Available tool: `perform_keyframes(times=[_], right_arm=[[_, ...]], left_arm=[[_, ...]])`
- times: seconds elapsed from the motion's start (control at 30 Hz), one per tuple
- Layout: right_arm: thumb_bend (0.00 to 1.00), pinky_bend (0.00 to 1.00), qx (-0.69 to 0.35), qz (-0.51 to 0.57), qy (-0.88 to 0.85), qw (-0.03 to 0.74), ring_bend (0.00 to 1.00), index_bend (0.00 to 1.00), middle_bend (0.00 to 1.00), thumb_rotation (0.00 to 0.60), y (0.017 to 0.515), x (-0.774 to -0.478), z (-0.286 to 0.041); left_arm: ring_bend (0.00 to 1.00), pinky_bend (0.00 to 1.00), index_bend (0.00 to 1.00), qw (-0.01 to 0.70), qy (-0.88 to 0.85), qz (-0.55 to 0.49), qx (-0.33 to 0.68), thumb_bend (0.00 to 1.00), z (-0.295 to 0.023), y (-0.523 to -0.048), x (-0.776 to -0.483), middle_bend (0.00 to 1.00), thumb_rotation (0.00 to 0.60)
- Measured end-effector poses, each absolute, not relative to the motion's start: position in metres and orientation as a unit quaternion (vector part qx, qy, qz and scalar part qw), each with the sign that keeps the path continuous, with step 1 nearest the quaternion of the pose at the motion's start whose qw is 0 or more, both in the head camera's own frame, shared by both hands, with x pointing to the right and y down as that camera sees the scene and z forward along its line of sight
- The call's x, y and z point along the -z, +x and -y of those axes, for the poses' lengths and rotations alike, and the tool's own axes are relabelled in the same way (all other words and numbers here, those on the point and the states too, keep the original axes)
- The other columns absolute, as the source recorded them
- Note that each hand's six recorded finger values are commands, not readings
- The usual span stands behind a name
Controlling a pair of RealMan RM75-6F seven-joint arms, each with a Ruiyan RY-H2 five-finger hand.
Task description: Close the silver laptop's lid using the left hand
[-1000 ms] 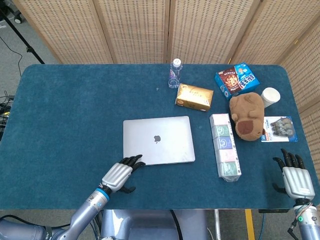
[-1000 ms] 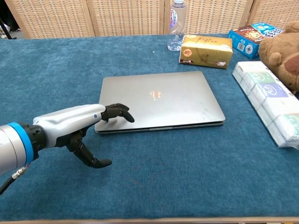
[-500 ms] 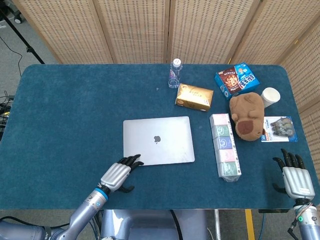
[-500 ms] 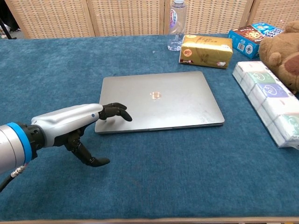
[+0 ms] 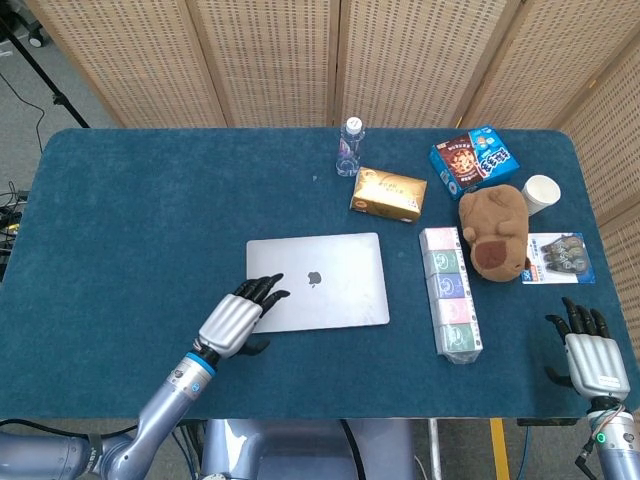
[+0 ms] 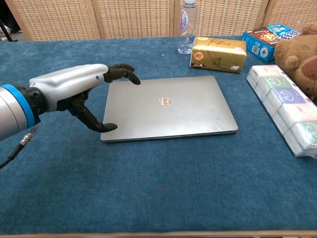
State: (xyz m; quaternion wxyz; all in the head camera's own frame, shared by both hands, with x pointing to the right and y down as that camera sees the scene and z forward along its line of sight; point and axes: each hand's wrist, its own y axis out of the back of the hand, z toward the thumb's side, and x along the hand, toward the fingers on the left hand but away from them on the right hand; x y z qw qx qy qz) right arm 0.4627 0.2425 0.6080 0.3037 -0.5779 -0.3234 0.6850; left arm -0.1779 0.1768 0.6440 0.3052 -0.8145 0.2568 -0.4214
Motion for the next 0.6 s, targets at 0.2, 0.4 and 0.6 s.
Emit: perform_keyframes(times=[0.2, 0.4, 0.6], right_arm=[[0.24, 0.00, -0.685, 0.323, -0.578, 0.304, 0.00, 0.21, 0.00, 0.600, 0.463, -0.608, -0.242], [0.24, 0.00, -0.685, 0.323, -0.578, 0.304, 0.00, 0.21, 0.00, 0.600, 0.463, -0.608, -0.242], [0.24, 0.00, -0.685, 0.323, -0.578, 0.304, 0.00, 0.21, 0.00, 0.600, 0.463, -0.608, -0.242]], left_arm=[[0.07, 0.12, 0.18, 0.335, -0.784, -0.278, 0.443, 0.25, -0.158, -0.210, -0.634, 0.00, 0.600], [0.07, 0.12, 0.18, 0.361, -0.744, -0.306, 0.472, 0.26, -0.144, -0.256, -0.617, 0.00, 0.600], [0.07, 0.12, 0.19, 0.392, -0.687, -0.335, 0.511, 0.25, -0.146, -0.319, -0.590, 0.00, 0.600]])
